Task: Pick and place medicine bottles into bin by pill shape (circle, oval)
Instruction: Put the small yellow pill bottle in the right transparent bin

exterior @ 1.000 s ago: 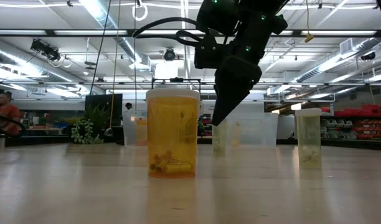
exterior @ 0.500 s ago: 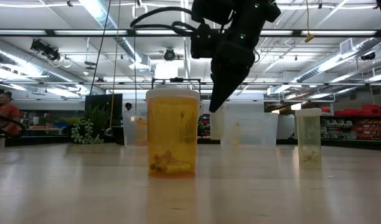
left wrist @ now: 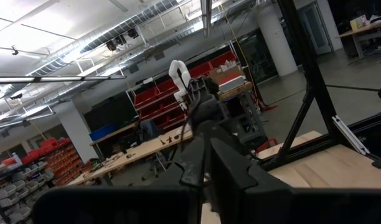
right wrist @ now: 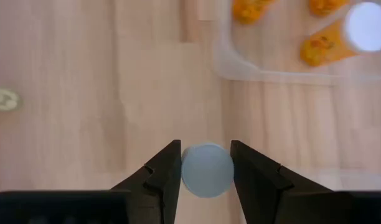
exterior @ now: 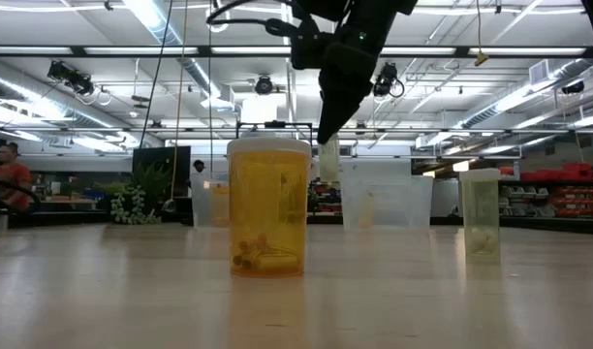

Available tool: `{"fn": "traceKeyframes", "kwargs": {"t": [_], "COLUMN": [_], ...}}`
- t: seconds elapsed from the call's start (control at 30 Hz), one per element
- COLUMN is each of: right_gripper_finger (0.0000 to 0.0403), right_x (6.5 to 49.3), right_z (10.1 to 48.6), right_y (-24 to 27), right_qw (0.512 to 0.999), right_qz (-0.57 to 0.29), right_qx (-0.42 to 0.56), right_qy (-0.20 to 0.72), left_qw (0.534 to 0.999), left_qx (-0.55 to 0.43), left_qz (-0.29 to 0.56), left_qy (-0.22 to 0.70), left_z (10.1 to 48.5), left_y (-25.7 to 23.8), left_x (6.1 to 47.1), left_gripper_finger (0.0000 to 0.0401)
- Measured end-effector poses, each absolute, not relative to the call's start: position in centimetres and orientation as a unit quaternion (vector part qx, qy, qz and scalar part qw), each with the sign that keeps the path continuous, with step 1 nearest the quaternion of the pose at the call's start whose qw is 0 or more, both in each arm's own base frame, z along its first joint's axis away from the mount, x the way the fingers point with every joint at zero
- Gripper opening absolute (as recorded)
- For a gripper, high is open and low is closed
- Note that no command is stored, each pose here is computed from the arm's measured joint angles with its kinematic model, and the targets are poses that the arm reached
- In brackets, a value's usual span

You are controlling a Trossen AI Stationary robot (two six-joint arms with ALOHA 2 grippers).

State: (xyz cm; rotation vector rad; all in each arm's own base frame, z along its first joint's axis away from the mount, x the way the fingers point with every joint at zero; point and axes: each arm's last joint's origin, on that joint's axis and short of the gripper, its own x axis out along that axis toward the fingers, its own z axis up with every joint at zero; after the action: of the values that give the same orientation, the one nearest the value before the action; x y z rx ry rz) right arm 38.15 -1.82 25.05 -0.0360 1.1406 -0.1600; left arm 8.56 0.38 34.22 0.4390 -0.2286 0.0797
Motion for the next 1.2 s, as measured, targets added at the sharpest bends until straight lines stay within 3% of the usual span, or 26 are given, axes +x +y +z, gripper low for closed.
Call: {"fn": "traceKeyframes", "kwargs": {"t": [0.53,0.93,1.2], "right_gripper_finger": [0.0141,0.0141,0.0141], "right_x": [36.5,33.8,32.6], "right_z": [26.2,29.2,29.2], "right_y": [-10.0,-13.1,-15.1], "right_qw": [0.83,0.842,0.832], "right_qz": [-0.16,-0.204,-0.232], "right_qx": [0.03,0.054,0.073], "right_qy": [0.533,0.496,0.498], "left_qw": [0.968,0.968,0.968], "left_qx": [0.222,0.221,0.221], "left_qz": [0.04,0.039,0.039], "left_qy": [-0.11,-0.107,-0.108], "left_z": [34.2,34.1,34.1], "left_y": [0.4,0.4,0.4], "left_x": [8.6,8.6,8.6], "left_gripper_finger": [0.0035,0.0025,0.0033]}}
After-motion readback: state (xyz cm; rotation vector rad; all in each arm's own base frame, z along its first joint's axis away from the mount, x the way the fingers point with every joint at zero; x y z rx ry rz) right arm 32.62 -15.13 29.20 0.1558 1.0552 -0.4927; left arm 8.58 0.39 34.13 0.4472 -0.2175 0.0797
